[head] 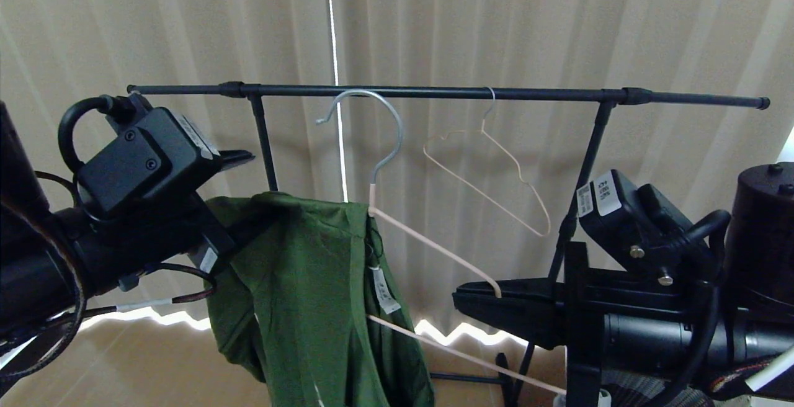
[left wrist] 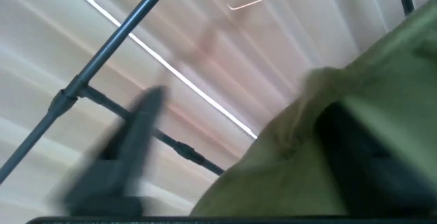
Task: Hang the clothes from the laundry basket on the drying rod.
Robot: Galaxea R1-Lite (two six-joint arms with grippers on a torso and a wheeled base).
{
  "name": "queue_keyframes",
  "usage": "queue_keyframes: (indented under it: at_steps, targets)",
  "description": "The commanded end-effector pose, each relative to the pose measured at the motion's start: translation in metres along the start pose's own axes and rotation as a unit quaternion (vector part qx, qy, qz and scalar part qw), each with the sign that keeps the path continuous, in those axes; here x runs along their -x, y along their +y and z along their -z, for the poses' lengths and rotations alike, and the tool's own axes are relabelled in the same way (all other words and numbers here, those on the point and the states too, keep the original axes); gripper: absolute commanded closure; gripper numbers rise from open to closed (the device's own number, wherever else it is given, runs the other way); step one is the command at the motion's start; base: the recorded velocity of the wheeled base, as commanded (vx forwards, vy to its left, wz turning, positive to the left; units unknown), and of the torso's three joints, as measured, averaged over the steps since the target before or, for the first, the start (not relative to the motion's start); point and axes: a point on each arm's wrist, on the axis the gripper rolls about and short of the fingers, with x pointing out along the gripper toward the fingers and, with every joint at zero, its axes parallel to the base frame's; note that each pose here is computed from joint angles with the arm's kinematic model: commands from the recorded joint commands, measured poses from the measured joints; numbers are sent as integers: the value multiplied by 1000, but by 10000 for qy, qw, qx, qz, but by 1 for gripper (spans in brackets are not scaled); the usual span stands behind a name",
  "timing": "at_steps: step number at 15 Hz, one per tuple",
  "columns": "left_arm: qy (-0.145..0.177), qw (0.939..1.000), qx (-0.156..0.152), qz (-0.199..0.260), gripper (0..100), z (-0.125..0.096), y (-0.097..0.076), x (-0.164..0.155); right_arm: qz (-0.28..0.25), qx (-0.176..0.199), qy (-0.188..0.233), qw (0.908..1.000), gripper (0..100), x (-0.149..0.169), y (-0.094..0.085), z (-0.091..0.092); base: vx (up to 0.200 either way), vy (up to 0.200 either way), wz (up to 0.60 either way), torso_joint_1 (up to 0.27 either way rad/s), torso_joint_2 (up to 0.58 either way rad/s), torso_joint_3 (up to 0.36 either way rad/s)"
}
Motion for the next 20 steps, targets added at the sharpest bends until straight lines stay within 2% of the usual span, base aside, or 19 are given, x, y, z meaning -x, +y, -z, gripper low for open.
queue_keyframes:
  at_steps: [1,11,12,13,14,15,16,18,19,20]
  targets:
    - [10,10000,-8,25,100,1,-1,-1,-45,16,-4,10000,100,0,2,0,0,0,0,0,0,0]
    - [40,9999,134,0,100,3,-2,2,-22,28,28,10000,100,-1,3,1,0,0,0,0,0,0]
    - [71,9999,143,-24,100,4,-1,2,1,39,14,10000,0,-1,3,1,0,0,0,0,0,0]
    - [86,9999,144,-31,100,4,-1,2,31,41,29,10000,0,-1,2,2,0,0,0,0,0,0]
    - [312,9990,160,-290,100,9,4,3,341,331,41,9989,0,-1,-2,2,0,0,0,0,0,0]
    - [837,9930,167,-816,100,17,8,4,970,794,68,9921,0,2,-13,2,0,0,0,0,0,0]
    - [970,9905,181,-953,100,18,8,4,1084,867,20,9903,0,3,-14,1,0,0,0,0,0,0]
    - [1468,9772,344,-1494,100,24,9,4,1303,845,78,9878,0,5,-19,9,0,0,0,0,0,0]
    - [1575,9726,441,-1652,100,25,9,5,1304,825,176,9879,0,5,-19,15,0,0,0,0,0,0]
    - [1570,9723,499,-1657,100,25,9,5,1297,814,228,9880,0,5,-19,18,0,0,0,0,0,0]
